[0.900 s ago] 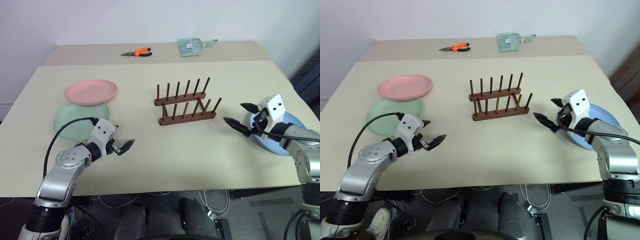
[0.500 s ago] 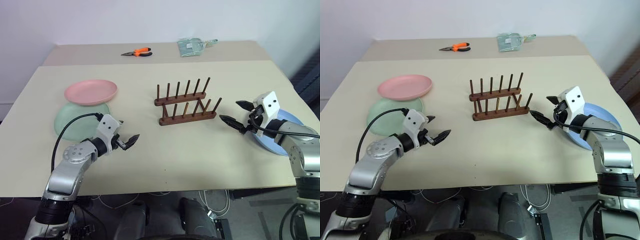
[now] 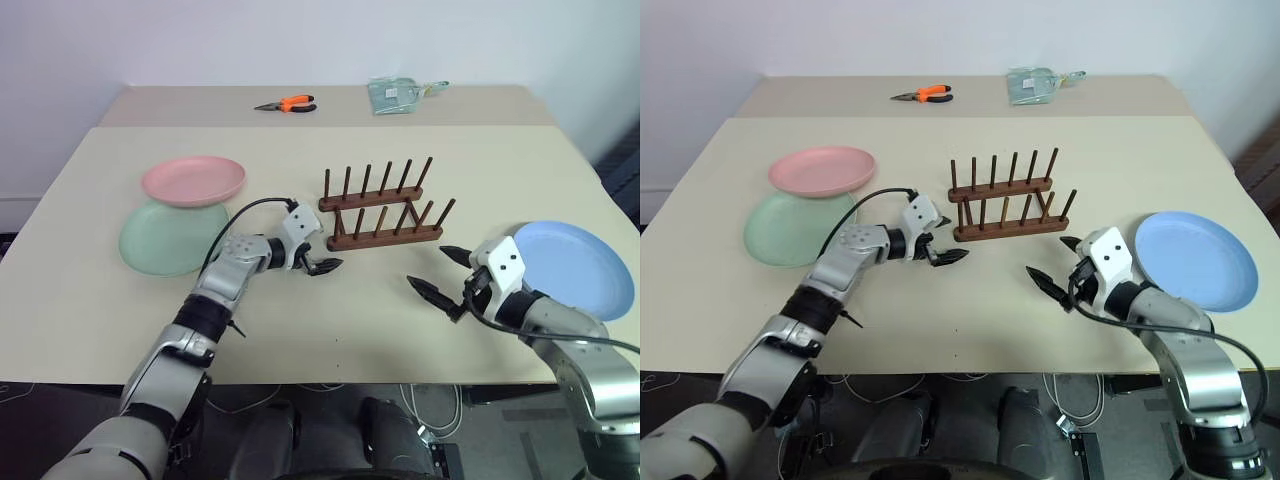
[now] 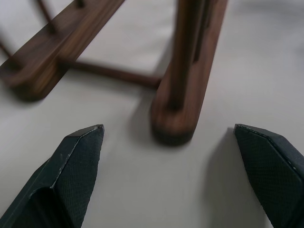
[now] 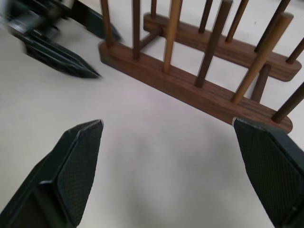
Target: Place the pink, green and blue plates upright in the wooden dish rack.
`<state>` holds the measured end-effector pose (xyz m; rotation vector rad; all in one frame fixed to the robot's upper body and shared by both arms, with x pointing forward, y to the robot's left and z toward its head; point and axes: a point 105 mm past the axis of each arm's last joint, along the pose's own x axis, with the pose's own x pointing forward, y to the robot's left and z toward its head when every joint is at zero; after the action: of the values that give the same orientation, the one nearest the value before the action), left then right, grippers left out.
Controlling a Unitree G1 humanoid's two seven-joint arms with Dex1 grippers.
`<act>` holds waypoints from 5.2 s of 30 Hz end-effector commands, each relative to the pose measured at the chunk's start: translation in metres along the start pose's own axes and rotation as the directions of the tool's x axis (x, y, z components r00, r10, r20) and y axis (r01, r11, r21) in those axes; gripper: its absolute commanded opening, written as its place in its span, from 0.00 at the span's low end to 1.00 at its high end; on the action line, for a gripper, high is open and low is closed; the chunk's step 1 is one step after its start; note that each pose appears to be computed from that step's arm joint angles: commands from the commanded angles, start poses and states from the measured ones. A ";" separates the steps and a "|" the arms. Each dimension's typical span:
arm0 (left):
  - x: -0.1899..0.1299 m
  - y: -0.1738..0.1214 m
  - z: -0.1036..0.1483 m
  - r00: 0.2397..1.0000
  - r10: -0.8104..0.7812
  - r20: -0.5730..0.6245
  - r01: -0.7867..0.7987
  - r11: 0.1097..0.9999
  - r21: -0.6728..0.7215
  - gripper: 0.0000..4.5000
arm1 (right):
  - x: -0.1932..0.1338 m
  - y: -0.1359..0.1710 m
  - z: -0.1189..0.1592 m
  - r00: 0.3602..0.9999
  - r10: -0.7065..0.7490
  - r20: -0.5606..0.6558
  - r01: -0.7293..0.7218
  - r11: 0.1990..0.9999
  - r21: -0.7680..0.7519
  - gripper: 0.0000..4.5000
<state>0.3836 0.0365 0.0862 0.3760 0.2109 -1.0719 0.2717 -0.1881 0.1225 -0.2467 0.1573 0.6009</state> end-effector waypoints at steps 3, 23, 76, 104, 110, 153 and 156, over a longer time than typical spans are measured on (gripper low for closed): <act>0.014 -0.014 -0.012 0.997 -0.073 -0.027 0.073 0.997 0.014 0.73 | -0.011 -0.001 0.011 0.999 -0.045 0.019 0.046 0.998 -0.050 1.00; -0.021 -0.043 -0.015 0.943 -0.325 -0.063 0.331 0.926 0.183 0.41 | -0.066 -0.060 -0.013 0.974 -0.160 -0.159 0.137 0.980 -0.148 1.00; -0.252 0.138 0.028 0.155 0.974 -0.168 -0.697 -0.012 -0.717 1.00 | 0.039 -0.005 0.025 0.991 0.136 -0.009 -0.135 0.968 -0.210 1.00; -0.159 0.112 0.098 0.569 0.809 0.148 -0.330 0.390 -0.860 0.01 | 0.020 0.000 0.115 0.967 0.157 0.199 -0.055 0.897 -0.439 1.00; -0.099 0.055 0.147 0.746 0.622 0.237 -0.274 0.612 -0.742 0.01 | 0.055 0.015 0.140 0.970 0.166 0.179 0.026 0.659 -0.751 1.00; -0.100 -0.056 0.069 0.964 0.009 0.267 0.023 0.993 -0.116 0.70 | 0.008 -0.072 0.137 0.914 0.045 0.404 -0.189 0.927 0.325 0.00; -0.100 -0.057 0.068 0.964 0.006 0.267 0.028 0.992 -0.122 0.70 | 0.010 -0.078 0.135 0.910 0.046 0.413 -0.209 0.909 0.360 0.00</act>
<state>0.2888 0.0674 0.1597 0.1070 0.0896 -1.0927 0.3378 -0.2052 0.2473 0.3078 -0.0391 0.7081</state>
